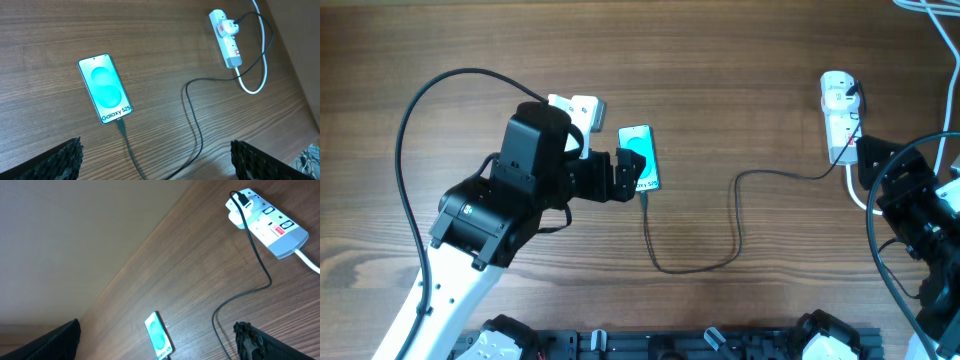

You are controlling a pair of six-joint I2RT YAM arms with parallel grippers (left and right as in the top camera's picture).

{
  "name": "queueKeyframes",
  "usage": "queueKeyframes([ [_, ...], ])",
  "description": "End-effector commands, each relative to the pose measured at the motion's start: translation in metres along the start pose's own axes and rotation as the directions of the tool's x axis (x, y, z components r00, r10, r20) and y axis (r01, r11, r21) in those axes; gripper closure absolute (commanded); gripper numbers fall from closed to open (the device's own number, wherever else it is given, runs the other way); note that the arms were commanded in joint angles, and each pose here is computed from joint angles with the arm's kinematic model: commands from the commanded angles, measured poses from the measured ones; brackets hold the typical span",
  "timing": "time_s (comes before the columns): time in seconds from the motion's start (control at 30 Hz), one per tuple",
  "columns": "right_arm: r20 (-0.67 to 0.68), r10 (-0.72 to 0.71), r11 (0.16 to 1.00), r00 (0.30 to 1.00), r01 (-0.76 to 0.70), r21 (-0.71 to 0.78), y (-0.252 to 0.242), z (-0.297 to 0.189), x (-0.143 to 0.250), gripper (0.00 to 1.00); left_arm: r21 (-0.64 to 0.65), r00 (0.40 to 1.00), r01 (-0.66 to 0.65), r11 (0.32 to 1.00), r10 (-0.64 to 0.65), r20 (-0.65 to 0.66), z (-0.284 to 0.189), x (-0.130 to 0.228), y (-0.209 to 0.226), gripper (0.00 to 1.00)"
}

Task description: Plug charger to phone and switch on socket

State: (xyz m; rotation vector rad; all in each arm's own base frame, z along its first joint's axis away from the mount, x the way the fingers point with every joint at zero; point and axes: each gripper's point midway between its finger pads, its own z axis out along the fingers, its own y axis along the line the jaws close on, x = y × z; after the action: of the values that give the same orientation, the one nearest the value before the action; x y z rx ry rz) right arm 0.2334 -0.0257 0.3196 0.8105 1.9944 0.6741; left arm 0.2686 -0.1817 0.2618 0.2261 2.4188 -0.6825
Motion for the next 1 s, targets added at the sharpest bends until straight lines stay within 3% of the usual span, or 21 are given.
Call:
queueKeyframes([
  [0.0,0.009,0.017,1.000,1.000,-0.018,0.019,-0.003,0.001,-0.003,0.00,0.003,1.000,-0.021,1.000,0.021,0.005,-0.001,-0.003,-0.002,0.00],
  [0.67,0.007,0.018,1.000,1.000,-0.019,0.020,-0.004,0.001,-0.003,0.00,0.002,1.000,-0.020,1.000,0.020,0.018,-0.012,-0.001,-0.002,0.00],
  [0.97,0.007,0.018,1.000,1.000,-0.018,0.020,-0.004,0.001,-0.003,0.00,-0.101,0.963,0.108,0.989,-0.078,0.258,-0.078,-0.015,0.051,0.00],
])
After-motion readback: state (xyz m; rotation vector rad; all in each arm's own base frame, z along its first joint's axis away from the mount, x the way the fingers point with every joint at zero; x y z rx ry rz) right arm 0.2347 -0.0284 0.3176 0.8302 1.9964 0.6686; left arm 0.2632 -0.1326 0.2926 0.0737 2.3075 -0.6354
